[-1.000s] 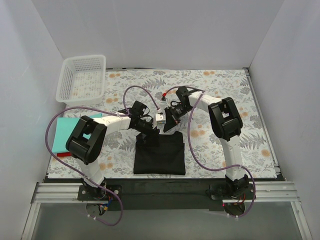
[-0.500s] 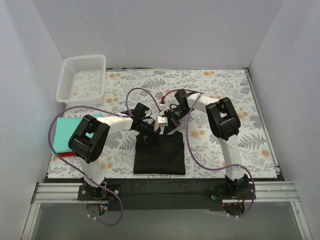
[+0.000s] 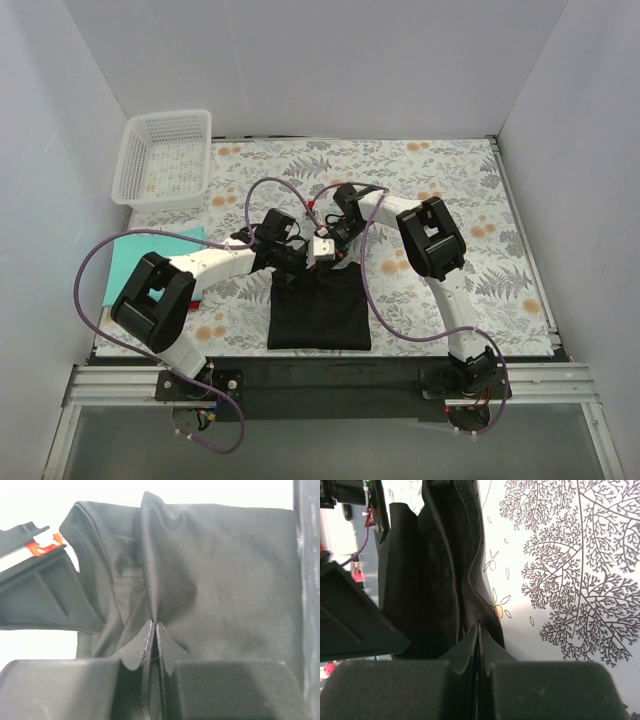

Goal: Fold and stack the t-shirts
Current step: Fold the tshirt

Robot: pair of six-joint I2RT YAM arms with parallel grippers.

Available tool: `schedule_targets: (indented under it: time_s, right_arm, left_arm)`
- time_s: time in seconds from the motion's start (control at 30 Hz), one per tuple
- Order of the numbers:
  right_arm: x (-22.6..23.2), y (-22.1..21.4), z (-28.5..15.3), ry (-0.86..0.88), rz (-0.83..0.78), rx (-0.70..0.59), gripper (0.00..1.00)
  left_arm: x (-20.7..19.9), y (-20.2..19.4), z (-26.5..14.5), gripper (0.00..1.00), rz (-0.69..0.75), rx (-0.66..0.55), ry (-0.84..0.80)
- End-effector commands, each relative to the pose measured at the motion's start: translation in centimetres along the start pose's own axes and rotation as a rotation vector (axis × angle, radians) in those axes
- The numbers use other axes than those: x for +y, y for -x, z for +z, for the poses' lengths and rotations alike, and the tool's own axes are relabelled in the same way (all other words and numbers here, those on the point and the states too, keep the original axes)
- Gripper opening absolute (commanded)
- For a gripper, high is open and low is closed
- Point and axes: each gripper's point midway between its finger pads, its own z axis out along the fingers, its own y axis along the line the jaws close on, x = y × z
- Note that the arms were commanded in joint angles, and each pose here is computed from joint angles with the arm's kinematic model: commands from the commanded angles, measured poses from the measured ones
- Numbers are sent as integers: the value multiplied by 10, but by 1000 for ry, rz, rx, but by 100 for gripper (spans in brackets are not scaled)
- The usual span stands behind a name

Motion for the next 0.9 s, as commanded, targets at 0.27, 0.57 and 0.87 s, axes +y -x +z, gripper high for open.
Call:
schedule_targets:
  time_s: [0.27, 0.57, 0.87]
  right_arm:
    - [-24, -30, 8, -38, -59, 68, 5]
    - [-21, -33, 7, -25, -64, 72, 5]
    - [-20, -32, 6, -26, -67, 75, 5]
  left_arm:
    - [39, 34, -20, 0, 252, -86, 255]
    - [65, 38, -23, 0, 349, -97, 374]
    - [75, 22, -22, 0, 387, -74, 436]
